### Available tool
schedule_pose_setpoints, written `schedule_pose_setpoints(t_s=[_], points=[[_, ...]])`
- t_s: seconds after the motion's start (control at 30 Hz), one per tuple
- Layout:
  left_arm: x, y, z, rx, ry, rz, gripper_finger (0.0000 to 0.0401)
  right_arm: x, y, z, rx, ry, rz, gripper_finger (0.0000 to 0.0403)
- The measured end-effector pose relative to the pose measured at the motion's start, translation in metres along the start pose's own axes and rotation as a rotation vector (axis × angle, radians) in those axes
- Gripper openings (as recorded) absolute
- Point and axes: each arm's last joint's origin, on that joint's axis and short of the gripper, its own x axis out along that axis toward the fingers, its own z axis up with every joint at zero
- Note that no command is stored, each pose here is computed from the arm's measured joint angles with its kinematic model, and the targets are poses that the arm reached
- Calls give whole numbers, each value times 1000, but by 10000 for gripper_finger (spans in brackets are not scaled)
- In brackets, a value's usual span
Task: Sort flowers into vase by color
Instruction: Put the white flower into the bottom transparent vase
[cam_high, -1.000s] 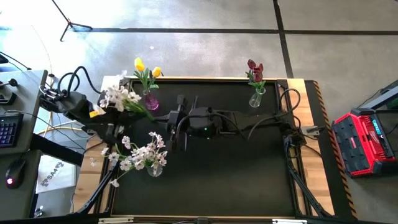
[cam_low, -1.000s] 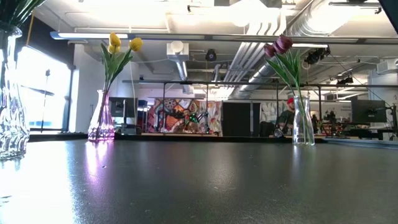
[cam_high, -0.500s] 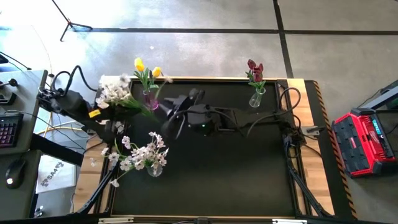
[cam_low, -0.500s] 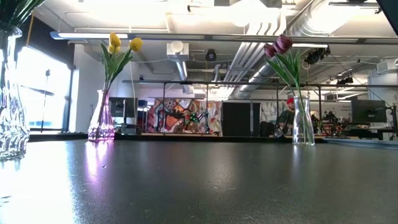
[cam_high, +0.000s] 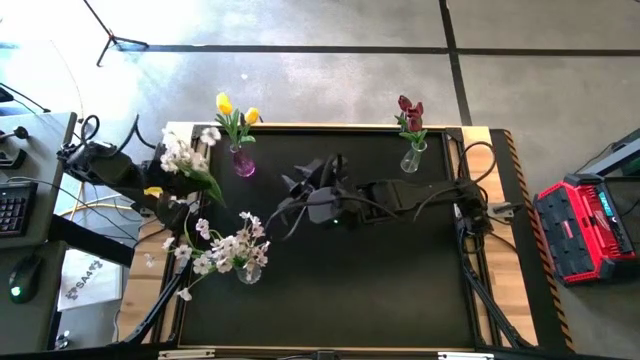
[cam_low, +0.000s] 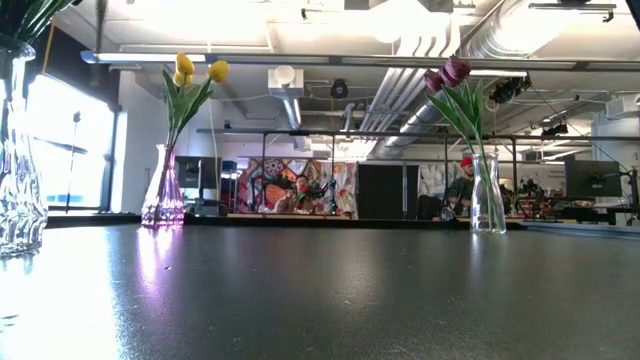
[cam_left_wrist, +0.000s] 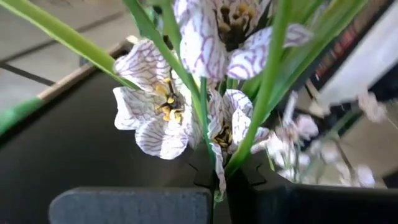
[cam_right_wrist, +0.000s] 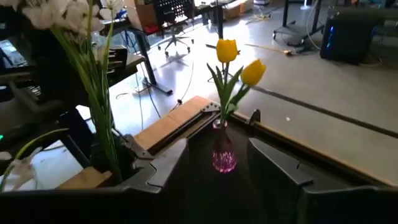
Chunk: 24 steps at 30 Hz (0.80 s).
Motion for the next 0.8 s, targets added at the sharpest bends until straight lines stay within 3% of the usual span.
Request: schedule_pose_setpoints(t_s=[0.4, 0.63, 0.8], points=[[19, -16, -12, -4, 141, -270, 0, -3, -16, -10, 38, 98, -102, 152], [38, -20, -27, -11, 180, -263, 0, -1, -19, -10, 42, 105, -117, 152], [39, -22, -24, -45, 127, -287, 0, 3, -22, -8, 48, 103, -127, 152]])
